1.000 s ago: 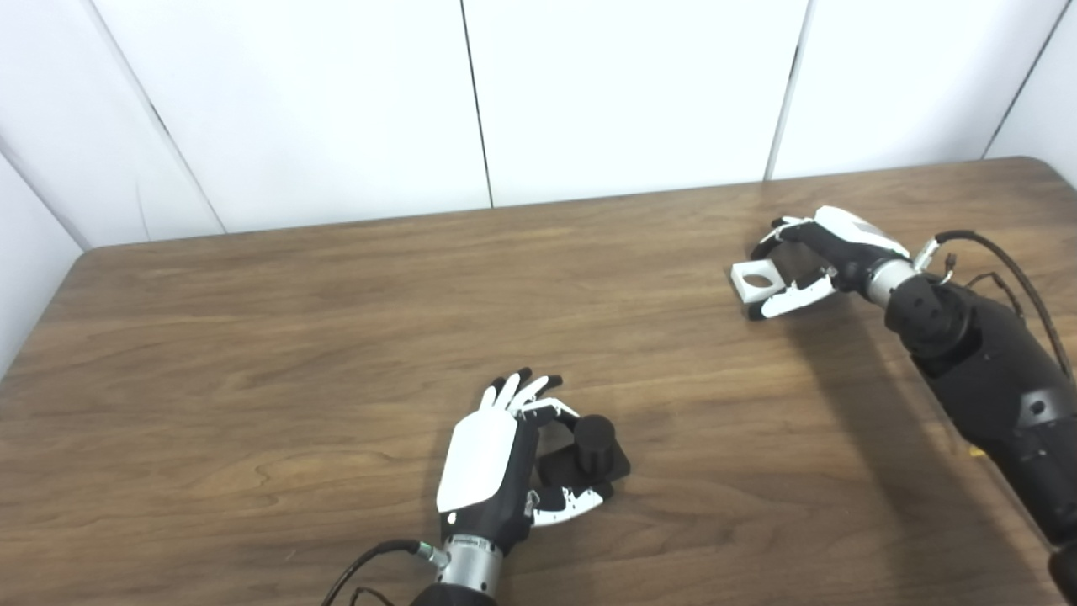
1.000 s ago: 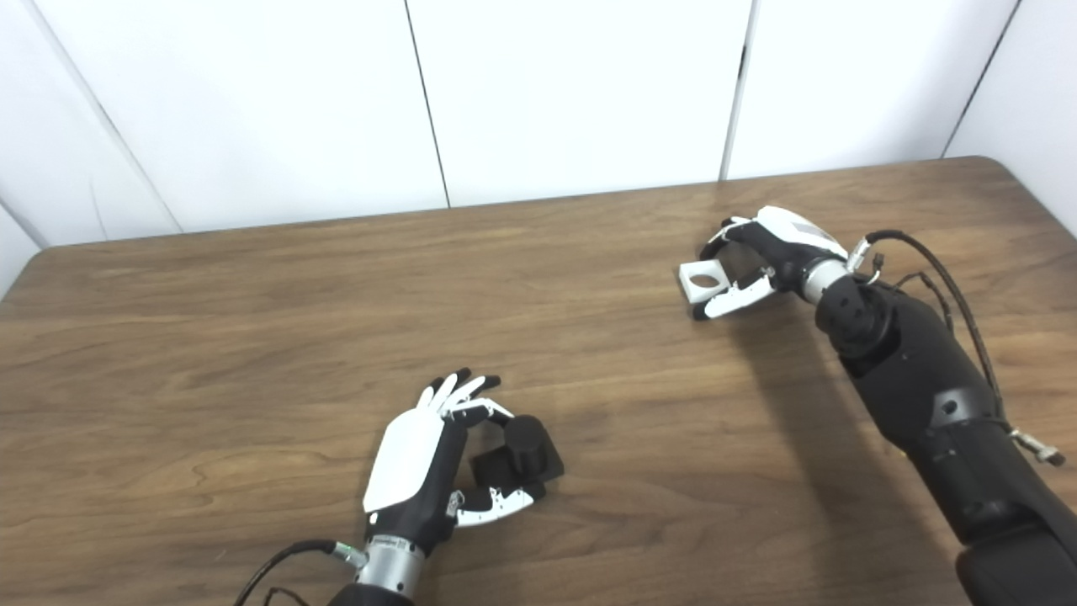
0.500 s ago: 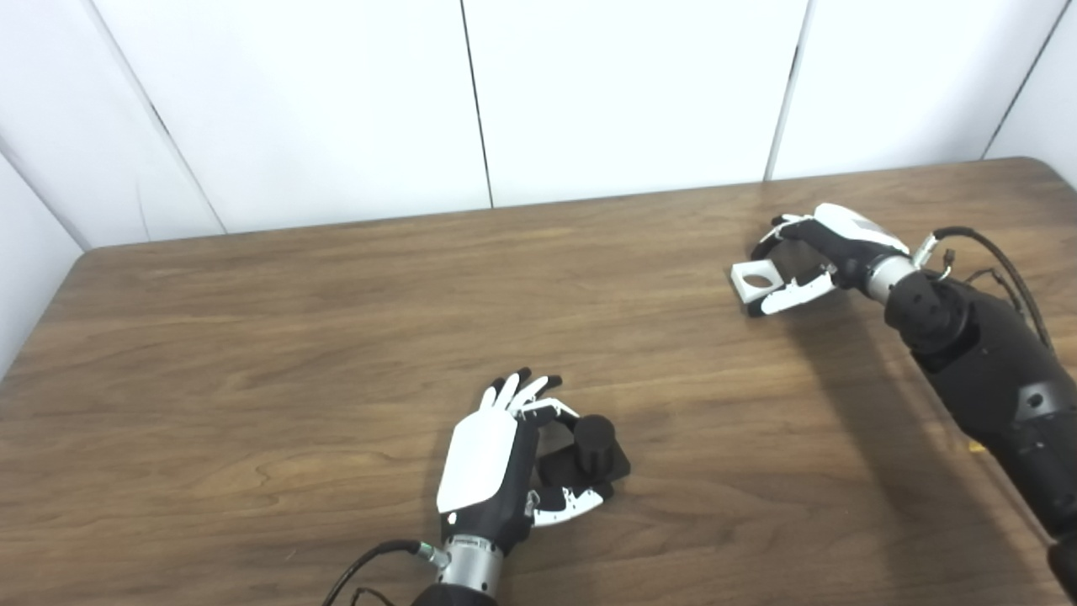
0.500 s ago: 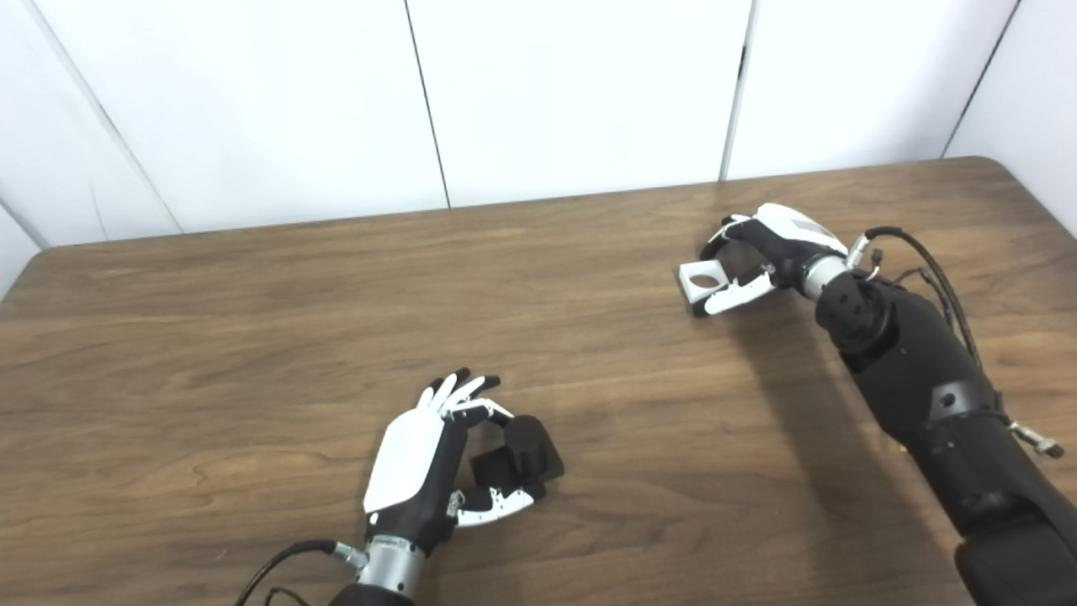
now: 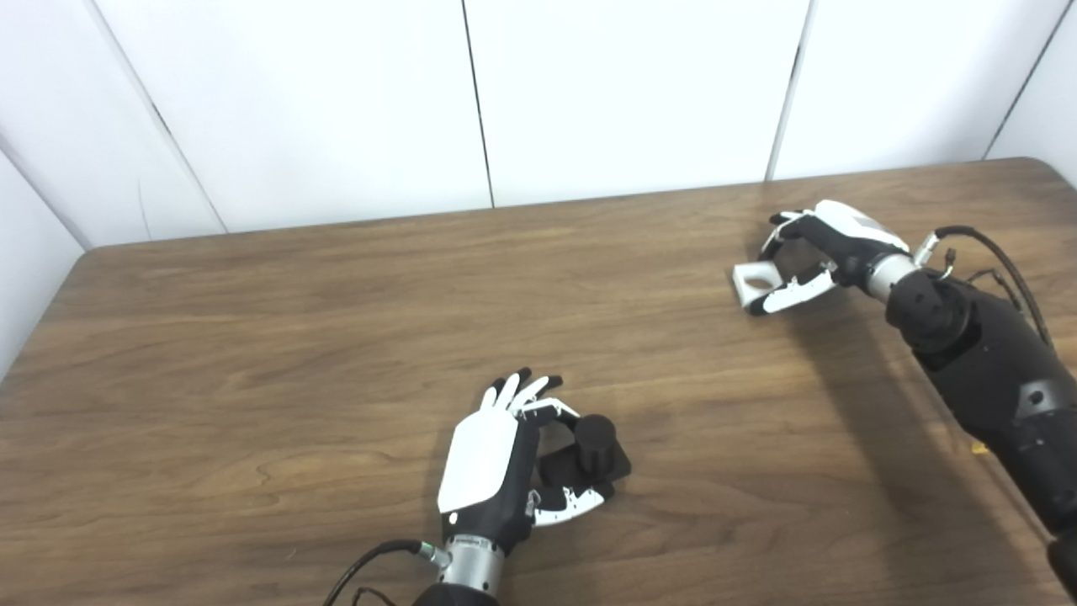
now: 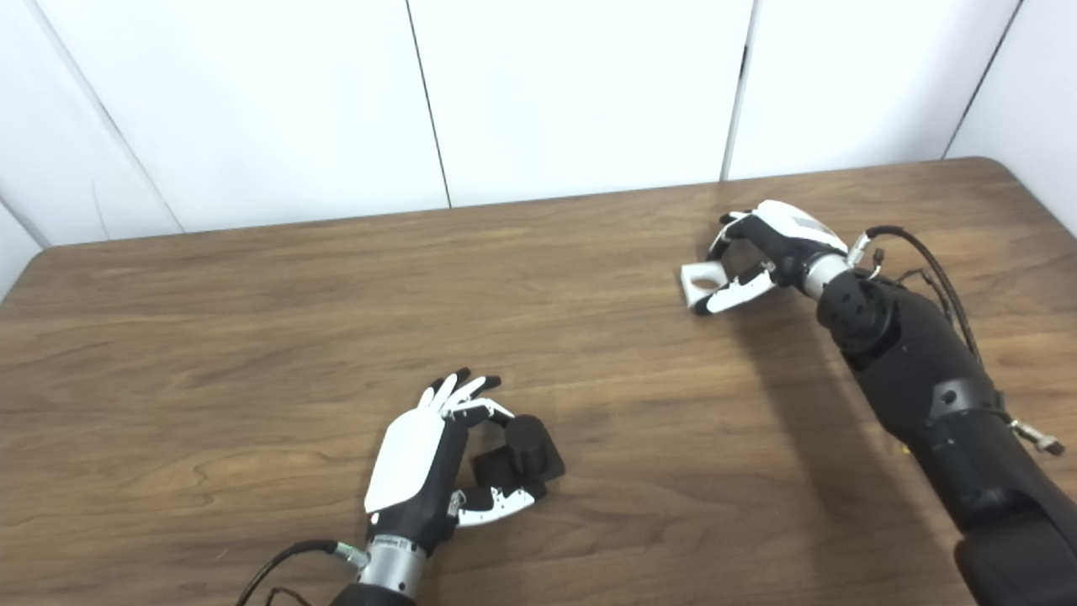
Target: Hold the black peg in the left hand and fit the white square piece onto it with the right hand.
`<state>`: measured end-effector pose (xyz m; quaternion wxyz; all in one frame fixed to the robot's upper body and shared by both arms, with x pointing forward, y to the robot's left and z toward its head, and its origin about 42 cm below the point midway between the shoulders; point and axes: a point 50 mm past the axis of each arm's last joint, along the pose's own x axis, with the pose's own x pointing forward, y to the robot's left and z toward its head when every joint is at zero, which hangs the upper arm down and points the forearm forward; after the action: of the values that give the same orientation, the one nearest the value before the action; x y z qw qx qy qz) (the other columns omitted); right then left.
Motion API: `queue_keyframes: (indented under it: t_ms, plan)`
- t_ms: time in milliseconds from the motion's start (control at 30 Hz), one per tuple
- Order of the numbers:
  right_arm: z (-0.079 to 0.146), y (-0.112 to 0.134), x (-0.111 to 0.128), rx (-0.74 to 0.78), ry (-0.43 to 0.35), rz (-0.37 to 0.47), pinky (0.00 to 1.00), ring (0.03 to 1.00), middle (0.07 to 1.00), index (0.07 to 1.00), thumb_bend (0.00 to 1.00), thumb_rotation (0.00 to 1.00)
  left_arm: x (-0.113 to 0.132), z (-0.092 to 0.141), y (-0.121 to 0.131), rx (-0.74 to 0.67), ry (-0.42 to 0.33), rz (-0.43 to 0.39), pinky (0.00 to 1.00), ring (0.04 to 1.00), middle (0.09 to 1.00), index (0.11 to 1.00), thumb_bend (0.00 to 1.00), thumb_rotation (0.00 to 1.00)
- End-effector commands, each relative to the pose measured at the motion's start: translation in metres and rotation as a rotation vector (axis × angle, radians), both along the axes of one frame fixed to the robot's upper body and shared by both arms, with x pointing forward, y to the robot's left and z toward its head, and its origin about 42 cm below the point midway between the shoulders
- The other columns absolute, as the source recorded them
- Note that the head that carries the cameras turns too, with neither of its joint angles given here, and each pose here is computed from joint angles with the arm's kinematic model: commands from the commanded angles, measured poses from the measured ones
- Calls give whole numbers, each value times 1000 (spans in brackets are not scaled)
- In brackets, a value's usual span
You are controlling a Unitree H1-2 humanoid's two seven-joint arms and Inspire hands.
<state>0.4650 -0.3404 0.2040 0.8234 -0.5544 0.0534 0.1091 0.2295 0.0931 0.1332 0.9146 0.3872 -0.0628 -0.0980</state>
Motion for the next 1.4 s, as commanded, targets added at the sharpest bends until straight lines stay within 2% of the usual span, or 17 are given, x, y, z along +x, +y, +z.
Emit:
queue_keyframes:
  t_ms: [0,900,1367]
  plan:
    - [16,-11,5,-45,-27,-11,989,998,937,495,518,154,-7,-8,-6,11,41,2,1000,971,879,491,517,73]
    - [21,-11,-5,-40,-44,17,1000,1000,936,493,512,151,-6,-9,-5,9,44,9,1000,975,880,491,516,73]
    - [38,0,-32,-25,-91,65,1000,1000,937,493,517,156,-4,-12,-5,16,46,8,1000,974,880,491,517,72]
